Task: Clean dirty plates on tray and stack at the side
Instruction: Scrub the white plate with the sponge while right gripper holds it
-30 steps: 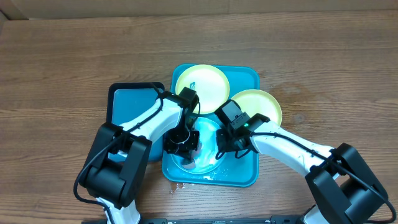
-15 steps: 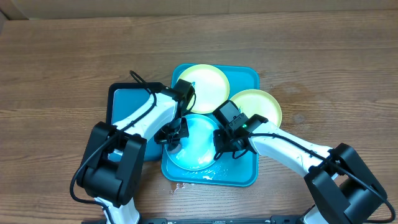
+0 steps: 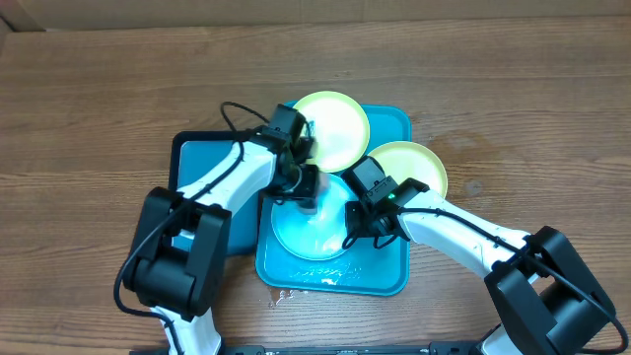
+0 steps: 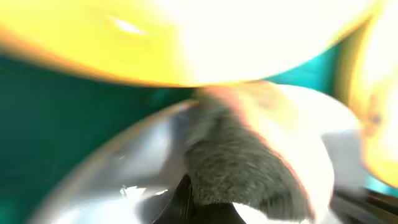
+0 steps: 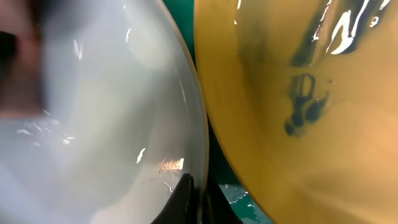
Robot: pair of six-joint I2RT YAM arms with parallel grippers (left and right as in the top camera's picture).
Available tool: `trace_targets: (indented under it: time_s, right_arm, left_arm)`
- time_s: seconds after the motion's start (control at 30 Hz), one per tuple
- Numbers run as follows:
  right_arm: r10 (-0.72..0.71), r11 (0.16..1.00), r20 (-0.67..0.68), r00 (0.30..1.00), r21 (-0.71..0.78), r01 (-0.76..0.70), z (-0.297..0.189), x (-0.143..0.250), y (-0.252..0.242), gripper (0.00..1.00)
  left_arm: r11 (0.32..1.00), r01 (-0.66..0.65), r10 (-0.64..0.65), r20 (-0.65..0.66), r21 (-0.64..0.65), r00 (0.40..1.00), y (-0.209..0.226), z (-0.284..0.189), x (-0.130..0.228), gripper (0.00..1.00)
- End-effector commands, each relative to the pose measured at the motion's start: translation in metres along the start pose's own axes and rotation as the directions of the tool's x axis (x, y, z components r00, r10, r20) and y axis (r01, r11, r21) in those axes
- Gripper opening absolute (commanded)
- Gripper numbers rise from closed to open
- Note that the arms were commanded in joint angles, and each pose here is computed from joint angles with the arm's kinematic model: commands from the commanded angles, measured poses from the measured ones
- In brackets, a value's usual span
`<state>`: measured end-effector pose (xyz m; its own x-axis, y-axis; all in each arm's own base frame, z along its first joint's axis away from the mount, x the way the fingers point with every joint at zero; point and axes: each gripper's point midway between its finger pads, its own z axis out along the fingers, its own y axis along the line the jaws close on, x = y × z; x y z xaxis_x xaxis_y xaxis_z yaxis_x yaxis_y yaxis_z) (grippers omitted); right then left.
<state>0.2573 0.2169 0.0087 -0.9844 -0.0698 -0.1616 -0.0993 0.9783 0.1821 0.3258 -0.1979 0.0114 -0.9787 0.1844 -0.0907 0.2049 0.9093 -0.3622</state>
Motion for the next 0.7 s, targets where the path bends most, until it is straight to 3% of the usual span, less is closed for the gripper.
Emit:
trace_targets:
  time_s: [0.0,0.23,0.37,0.53,0.67]
  right_arm:
    - [-0.058,0.998,-0.022,0.998,0.02,0.059,0.004,0.008,-0.003,0.04]
    - [-0.059,0.998,-0.022,0.998,0.021,0.059,0.004,0.008,-0.003,0.04]
    - [-0.059,0.998,-0.022,0.998,0.021,0.06,0.004,0.008,-0.003,0.04]
    - [-0.059,0.998,-0.022,0.998,0.021,0.06,0.004,0.008,-0.003,0.04]
    - [-0.059,0.998,-0.022,0.998,0.021,0.059,0.004,0.008,-0.003,0.04]
  left_arm:
    - [0.973,-0.121,0.134,-0.053,0.198,0.99,-0.048,0.011,0.015,0.04]
    - [0.956,-0.113,0.153,-0.132,0.271,0.979,-0.058,0.007,0.037,0.04]
    - [0.968,-0.082,0.135,-0.218,0.236,0.967,-0.052,0.006,0.058,0.04]
    - [0.999,-0.035,0.042,-0.274,0.029,0.961,-0.018,0.008,0.069,0.04]
    - [0.957,0.043,-0.117,-0.244,-0.287,0.963,0.032,0.001,0.072,0.04]
